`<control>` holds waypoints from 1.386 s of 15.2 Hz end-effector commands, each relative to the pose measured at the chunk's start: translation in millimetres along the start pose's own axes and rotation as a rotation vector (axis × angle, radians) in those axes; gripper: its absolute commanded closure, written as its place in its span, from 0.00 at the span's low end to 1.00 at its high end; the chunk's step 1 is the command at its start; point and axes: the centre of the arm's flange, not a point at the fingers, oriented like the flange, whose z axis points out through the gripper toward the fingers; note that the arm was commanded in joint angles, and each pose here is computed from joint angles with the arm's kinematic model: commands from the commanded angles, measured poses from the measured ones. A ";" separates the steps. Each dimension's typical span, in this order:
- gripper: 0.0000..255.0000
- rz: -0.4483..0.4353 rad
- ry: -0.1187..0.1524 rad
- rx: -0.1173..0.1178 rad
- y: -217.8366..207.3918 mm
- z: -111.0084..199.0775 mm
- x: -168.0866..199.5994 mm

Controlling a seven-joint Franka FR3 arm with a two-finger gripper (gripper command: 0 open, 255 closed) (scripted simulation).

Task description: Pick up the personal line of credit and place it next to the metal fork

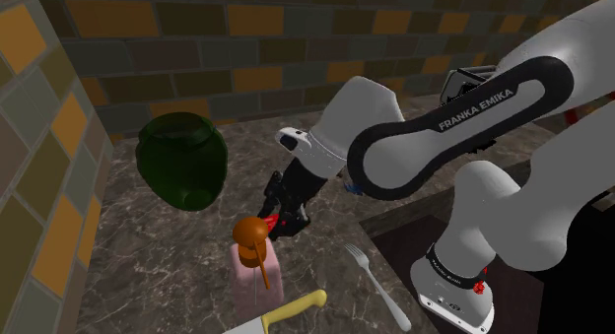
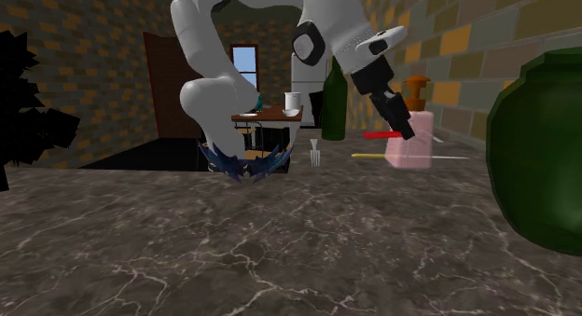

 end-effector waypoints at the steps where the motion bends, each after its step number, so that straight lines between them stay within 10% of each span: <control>1: 1.00 0.003 0.000 -0.001 -26.2 0.8 2.9; 14: 1.00 0.003 0.000 -0.001 -201.4 14.6 23.6; 21: 1.00 0.003 0.000 -0.001 -201.2 45.5 3.3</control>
